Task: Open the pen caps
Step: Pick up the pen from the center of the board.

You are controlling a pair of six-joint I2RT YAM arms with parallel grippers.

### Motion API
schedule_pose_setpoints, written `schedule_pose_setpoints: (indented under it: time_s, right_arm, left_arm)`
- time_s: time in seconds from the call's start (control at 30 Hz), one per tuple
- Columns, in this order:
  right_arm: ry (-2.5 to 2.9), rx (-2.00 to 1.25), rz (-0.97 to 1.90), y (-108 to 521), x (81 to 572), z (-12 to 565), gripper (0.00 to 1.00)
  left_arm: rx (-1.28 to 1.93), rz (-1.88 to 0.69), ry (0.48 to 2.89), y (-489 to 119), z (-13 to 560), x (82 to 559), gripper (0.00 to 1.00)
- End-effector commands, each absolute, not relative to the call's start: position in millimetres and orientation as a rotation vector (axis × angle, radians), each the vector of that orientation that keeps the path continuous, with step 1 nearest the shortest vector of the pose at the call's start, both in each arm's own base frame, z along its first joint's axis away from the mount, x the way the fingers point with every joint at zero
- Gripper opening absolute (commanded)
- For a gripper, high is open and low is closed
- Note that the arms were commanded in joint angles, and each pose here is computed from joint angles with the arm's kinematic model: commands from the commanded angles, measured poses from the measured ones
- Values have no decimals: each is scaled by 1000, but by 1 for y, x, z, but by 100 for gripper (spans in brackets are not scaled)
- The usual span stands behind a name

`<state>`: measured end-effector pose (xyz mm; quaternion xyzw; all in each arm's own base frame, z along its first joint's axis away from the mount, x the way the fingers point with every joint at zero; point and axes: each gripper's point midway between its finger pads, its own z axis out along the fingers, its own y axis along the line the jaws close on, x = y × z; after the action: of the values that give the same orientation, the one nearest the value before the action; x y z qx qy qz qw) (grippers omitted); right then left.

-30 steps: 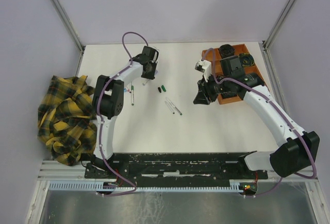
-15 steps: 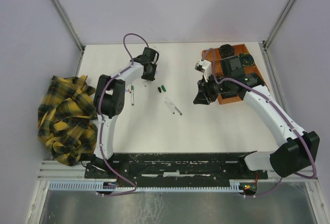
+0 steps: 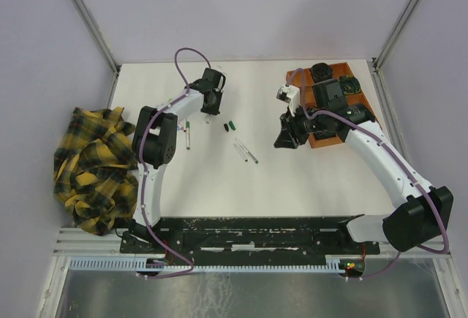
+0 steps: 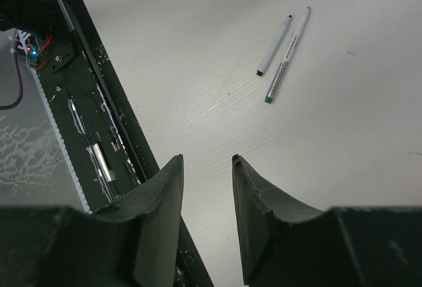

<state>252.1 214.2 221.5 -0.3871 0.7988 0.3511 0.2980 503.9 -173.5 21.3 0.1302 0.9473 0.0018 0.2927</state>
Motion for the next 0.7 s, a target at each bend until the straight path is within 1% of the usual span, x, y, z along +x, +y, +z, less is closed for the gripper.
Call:
schedule_pose_setpoints:
  time_s: [0.0,0.07,0.17,0.4,0.43,0.67]
  right_arm:
    - [2061,-1031,955,218,256,232,43]
    - [2060,-1032,957,219,256,232,43]
    - [2059,-1033,967,219,255,233,43]
    - [2043,-1041,1017,223,248,238,43]
    - [2040,-1040,1026,223,247,239,43]
    - [2030,-1040,1065,227,244,240,43]
  left_arm:
    - [389,66,2561,-168,11,488,28]
    - [390,71,2563,-168,9,485,26]
    - [393,78,2562,-170,7,479,17]
    - [376,92,2561,-171,8,461,4]
    - [376,94,2557,-172,10,459,3]
    - [370,70,2487,-181,35,443,3]
